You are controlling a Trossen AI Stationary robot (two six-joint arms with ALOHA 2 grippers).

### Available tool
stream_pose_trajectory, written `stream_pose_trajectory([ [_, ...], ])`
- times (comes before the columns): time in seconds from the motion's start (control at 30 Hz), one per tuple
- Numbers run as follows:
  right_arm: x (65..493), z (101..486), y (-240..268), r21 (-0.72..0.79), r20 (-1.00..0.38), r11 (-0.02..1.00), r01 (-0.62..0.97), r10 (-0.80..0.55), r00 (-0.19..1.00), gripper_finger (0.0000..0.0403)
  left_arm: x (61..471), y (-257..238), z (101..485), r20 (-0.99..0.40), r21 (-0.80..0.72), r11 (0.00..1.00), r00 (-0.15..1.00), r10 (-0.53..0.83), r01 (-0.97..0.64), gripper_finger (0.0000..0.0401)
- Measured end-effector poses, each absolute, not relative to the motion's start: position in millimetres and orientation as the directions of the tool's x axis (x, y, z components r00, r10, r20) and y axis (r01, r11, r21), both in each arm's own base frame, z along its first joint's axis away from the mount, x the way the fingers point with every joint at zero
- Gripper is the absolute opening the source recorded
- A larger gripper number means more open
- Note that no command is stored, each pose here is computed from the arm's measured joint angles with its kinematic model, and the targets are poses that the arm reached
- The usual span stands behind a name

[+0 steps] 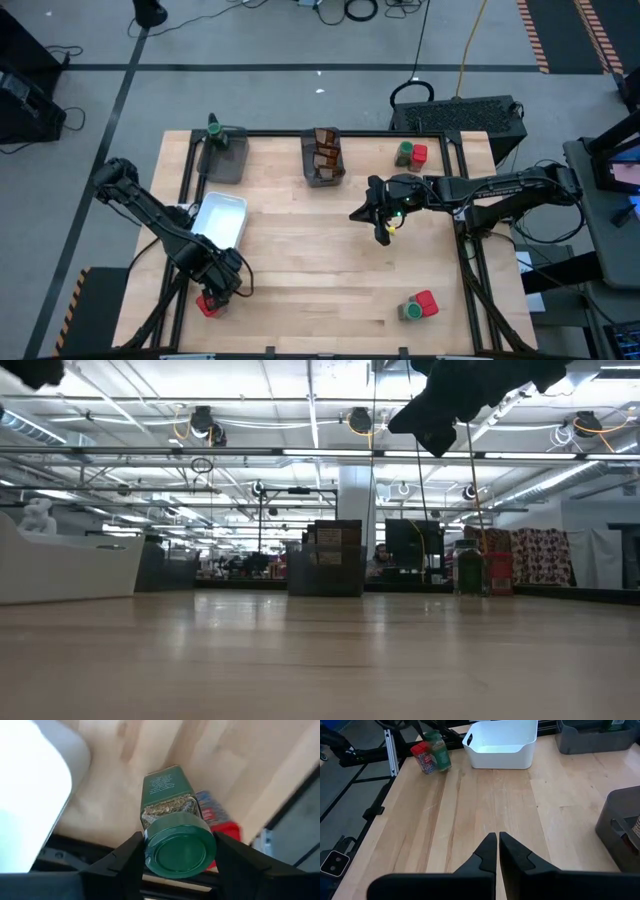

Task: Sort spices by type
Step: Put the bottom left green seasoning bottle into the left black bin

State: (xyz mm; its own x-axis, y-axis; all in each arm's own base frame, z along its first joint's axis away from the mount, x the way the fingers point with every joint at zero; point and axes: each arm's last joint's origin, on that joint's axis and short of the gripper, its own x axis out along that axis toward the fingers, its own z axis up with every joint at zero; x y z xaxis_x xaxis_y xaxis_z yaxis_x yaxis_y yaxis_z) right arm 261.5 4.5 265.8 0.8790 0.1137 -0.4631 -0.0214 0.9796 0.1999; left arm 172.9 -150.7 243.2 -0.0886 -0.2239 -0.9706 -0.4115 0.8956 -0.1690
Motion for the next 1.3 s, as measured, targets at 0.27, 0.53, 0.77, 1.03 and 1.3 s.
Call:
stream_pose_trajectory([
  [0.27, 262, 266, 5, 0.192, -0.461, 0.981, -0.026, 0.114, 0.88, 0.0, 194, -134, 281, -0.959, -0.284, 0.878, 0.088, -0.271, -0.385, 0.0208],
  [0.53, 262, 266, 5, 0.19, -0.459, 0.981, -0.027, 0.114, 0.881, 0.0, 234, -88, 333, -0.886, -0.433, 0.795, 0.36, -0.292, -0.424, 0.0208],
  [0.77, 262, 266, 5, 0.203, -0.459, 0.979, -0.02, 0.113, 0.881, 0.0, 242, -25, 370, -0.869, -0.404, 0.799, 0.46, -0.183, -0.446, 0.0208],
  [1.03, 262, 266, 5, 0.233, -0.459, 0.972, -0.004, 0.114, 0.881, 0.0, 224, 58, 401, -0.909, -0.118, 0.868, 0.405, 0.102, -0.483, 0.0208],
  [1.3, 262, 266, 5, 0.301, -0.46, 0.953, 0.031, 0.117, 0.88, 0.0, 205, 133, 392, -0.959, 0.143, 0.867, 0.15, 0.241, -0.477, 0.0208],
])
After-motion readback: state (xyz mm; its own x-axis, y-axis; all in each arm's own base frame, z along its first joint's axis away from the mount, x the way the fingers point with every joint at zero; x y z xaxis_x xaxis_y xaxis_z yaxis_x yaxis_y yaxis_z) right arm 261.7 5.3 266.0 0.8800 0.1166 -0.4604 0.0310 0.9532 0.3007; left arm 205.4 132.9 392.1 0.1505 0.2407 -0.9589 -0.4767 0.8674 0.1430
